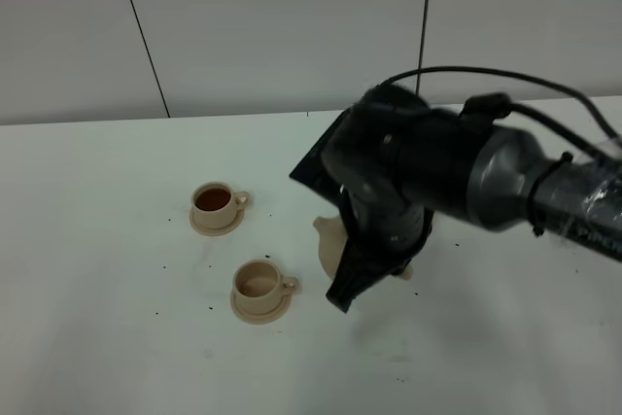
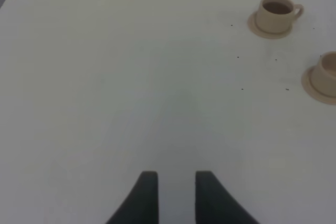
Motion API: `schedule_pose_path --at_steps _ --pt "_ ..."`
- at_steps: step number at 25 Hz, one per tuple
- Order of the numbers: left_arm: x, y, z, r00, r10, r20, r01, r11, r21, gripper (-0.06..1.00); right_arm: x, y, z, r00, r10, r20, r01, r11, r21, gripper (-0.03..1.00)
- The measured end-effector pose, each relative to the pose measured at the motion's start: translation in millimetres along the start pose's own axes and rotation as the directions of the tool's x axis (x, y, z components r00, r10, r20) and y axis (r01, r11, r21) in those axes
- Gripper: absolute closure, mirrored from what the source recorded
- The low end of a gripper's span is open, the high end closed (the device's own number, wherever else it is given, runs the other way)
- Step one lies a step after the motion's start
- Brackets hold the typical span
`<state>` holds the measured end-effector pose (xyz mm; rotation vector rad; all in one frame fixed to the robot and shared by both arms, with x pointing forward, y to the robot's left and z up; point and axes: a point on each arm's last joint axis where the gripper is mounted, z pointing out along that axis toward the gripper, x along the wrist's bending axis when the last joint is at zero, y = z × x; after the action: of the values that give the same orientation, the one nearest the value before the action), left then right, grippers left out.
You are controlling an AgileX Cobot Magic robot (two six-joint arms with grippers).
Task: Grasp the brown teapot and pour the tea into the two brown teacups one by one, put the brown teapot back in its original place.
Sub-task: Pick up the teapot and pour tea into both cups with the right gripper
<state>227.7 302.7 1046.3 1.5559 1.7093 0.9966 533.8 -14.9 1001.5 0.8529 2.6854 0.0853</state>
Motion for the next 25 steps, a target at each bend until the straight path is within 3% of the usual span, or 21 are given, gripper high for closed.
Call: schedule_pose_path --at_steps 6,10,18,25 --pt "0 0 0 1.0 0.0 0.0 0.0 1.0 0.0 0.7 16 7 -2 0.996 -0.06 0.072 0.065 0.996 -0.063 0.88" --pt "0 0 0 1.0 0.0 0.0 0.0 1.0 0.0 0.7 21 16 -1 0.975 -0.137 0.176 0.158 0.981 -0.113 0.88" --pt "0 0 0 1.0 0.0 0.0 0.0 1.0 0.0 0.7 37 21 24 0.926 -0.265 0.269 0.283 0.959 -0.03 0.88" --pt "0 0 0 1.0 0.001 0.0 -0.001 1.0 0.0 0.7 49 24 19 0.876 -0.342 0.339 0.364 0.931 -0.003 0.88"
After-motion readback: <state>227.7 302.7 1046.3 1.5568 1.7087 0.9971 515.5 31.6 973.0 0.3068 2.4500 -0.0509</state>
